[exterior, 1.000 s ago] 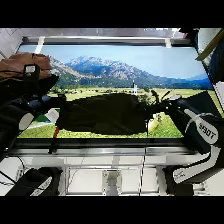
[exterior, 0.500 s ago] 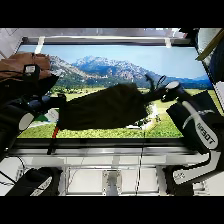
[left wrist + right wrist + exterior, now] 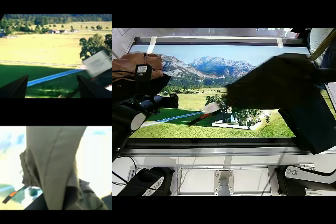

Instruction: Fold the clothes and pants, and hang the long-sleeved shirts on hangers.

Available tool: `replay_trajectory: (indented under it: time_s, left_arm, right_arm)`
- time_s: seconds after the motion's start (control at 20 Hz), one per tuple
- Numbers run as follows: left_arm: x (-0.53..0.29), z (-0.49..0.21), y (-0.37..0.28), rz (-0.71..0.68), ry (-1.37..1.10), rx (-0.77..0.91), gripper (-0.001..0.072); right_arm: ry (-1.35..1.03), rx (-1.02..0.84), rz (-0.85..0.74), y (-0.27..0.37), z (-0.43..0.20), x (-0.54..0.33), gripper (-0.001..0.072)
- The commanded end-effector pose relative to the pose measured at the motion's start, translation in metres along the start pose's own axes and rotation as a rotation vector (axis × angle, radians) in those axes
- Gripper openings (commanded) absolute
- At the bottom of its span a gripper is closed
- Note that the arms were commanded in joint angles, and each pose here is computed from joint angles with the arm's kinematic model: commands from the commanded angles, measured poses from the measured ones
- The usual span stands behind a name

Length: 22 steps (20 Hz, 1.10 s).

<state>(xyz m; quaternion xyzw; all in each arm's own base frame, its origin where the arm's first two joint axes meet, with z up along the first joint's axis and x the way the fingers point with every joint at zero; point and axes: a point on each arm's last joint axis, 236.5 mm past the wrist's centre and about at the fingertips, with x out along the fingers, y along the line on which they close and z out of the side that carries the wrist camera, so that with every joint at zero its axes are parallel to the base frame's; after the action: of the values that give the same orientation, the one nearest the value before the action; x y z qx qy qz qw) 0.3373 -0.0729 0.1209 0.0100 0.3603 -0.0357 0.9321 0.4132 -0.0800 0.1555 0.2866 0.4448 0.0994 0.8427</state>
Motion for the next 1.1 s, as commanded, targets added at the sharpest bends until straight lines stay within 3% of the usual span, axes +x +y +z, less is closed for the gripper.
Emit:
replay_trajectory:
  time_s: [0.0, 0.15, 0.4, 0.65, 0.7, 0.8, 0.95, 1.0, 1.05]
  left_arm:
    - [-0.001, 0.001, 0.0, -0.002, -0.002, 0.0, 0.0689]
    - [-0.001, 0.001, 0.0, -0.001, -0.002, 0.0, 0.0689]
    - [-0.001, 0.0, -0.003, -0.013, 0.001, -0.01, 0.0689]
    - [-0.001, -0.001, -0.006, -0.024, 0.005, -0.019, 0.0689]
    - [-0.001, -0.001, -0.005, -0.023, 0.005, -0.019, 0.0689]
    - [-0.001, -0.001, -0.005, -0.023, 0.005, -0.018, 0.0689]
    - [-0.001, -0.001, -0.005, -0.023, 0.005, -0.018, 0.069]
    - [-0.001, -0.001, -0.005, -0.023, 0.005, -0.018, 0.0689]
    - [-0.001, -0.001, -0.005, -0.023, 0.005, -0.019, 0.0689]
  right_arm:
    - [-0.101, 0.167, -0.206, -0.069, -0.016, -0.103, 0.0003]
    - [-0.096, 0.354, -0.309, -0.11, -0.059, -0.159, 0.0003]
    - [0.029, 0.665, -0.817, -0.2, -0.171, -0.23, 0.0003]
    - [0.044, 0.752, -0.839, -0.238, -0.214, -0.207, 0.0018]
    - [0.053, 0.759, -0.831, -0.239, -0.216, -0.203, 0.0137]
    - [0.023, 0.79, -0.839, -0.238, -0.211, -0.207, 0.0688]
    - [-0.133, 0.761, -0.833, -0.218, -0.166, -0.236, 0.0669]
    - [-0.242, 0.719, -0.754, -0.2, -0.133, -0.238, 0.0658]
    - [-0.346, 0.654, -0.618, -0.17, -0.095, -0.231, 0.0589]
